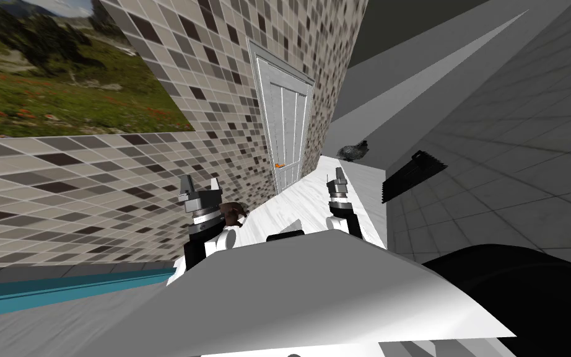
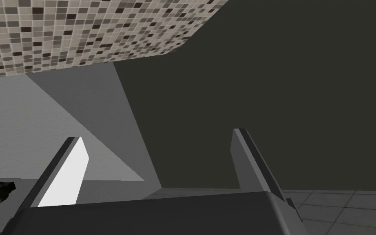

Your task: Pull the door open

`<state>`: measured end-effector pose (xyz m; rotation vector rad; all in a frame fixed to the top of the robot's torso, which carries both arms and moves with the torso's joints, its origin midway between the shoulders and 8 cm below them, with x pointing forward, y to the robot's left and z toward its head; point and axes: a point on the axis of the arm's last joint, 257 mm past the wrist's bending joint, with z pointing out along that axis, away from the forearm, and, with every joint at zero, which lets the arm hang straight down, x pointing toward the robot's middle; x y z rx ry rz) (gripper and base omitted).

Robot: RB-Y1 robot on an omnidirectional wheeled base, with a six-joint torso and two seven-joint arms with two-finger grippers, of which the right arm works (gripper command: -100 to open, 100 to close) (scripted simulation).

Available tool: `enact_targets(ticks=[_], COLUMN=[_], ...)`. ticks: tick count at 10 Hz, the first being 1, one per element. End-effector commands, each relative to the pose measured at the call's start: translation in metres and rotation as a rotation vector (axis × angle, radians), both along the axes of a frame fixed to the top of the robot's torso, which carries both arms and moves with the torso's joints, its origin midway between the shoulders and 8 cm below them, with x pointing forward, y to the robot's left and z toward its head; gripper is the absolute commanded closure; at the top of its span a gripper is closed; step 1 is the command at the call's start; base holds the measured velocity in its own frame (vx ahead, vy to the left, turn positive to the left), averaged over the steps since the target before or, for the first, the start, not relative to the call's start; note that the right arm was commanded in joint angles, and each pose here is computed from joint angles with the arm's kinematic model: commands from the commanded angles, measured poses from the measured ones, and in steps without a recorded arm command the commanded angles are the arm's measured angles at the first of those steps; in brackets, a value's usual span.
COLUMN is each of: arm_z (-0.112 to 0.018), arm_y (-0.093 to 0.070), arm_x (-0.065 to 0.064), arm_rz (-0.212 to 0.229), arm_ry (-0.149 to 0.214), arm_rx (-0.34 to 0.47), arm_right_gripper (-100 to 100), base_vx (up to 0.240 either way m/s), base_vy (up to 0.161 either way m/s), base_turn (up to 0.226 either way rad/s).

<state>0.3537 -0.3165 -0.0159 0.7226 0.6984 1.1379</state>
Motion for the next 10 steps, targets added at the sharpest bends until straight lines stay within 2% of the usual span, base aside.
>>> enact_targets(ticks=[1, 10], arm_z=[-0.008, -0.061], arm_y=[-0.001, -0.009], arm_x=[0.005, 0.034], arm_rz=[0.003, 0.019], arm_ry=[0.011, 0.081], arm_rx=[0.003, 0.026], arm_right_gripper=[-100, -100], base_vx=[0.032, 0.074], base_vy=[-0.011, -0.028], base_turn=[0.094, 0.103])
